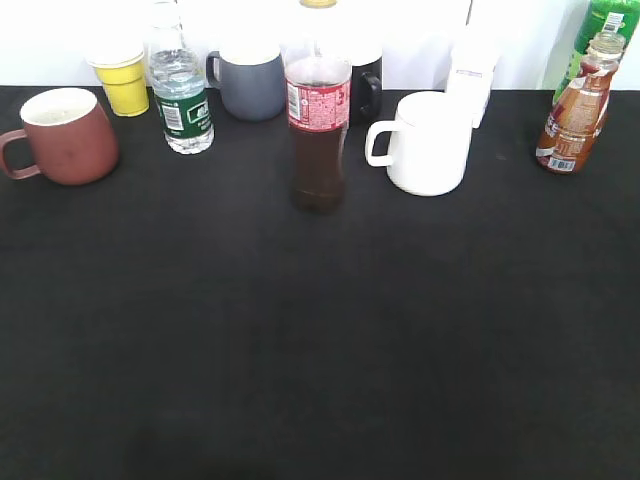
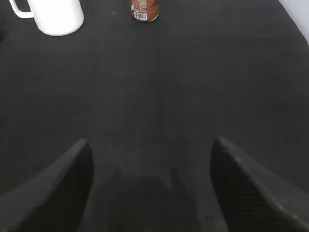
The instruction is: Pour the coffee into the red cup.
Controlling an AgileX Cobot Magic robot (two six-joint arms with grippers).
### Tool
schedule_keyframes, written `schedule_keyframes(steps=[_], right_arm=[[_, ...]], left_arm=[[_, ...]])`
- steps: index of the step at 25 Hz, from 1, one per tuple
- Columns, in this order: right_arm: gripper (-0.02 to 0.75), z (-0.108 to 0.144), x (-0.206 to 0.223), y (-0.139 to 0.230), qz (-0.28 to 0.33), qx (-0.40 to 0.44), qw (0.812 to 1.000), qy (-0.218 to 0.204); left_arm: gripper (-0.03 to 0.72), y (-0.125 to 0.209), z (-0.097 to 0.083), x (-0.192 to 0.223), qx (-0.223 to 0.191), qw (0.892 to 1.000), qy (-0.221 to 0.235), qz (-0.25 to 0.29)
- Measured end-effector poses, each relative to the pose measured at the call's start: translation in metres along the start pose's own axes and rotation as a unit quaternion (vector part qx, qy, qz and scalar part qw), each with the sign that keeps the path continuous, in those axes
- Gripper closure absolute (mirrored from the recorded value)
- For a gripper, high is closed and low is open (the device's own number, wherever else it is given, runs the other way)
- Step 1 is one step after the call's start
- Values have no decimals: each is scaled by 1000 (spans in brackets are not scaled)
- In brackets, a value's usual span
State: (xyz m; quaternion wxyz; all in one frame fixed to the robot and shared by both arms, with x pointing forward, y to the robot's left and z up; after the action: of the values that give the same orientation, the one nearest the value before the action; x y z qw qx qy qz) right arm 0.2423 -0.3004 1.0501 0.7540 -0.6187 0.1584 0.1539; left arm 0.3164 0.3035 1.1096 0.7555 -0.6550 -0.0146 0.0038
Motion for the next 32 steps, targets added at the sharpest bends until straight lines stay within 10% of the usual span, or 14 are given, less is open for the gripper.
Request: schedule_keyframes(steps=[18,32], right_arm=[[148,0,0,0,0,-1,1000,0],[148,0,0,0,0,0,1000,0]], left_arm=[[197,101,-17,189,2,997,22,77],[197,199,-10,228,4,989,12,147]])
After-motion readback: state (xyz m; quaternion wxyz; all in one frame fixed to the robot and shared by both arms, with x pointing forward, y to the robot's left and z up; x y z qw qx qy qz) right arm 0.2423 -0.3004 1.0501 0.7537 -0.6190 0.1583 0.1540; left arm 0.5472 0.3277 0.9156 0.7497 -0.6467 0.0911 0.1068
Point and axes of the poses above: a point on each arm's last joint axis where the gripper is mounted, x pointing out along that axis toward the gripper, z along the wrist's bending axis when the last joint is at zero, y = z × x, the point moved 1 cm from there along x, pointing out along that axis toward the gripper, and after that the axes turned 10 degrees about x, right-handed, at the moved point
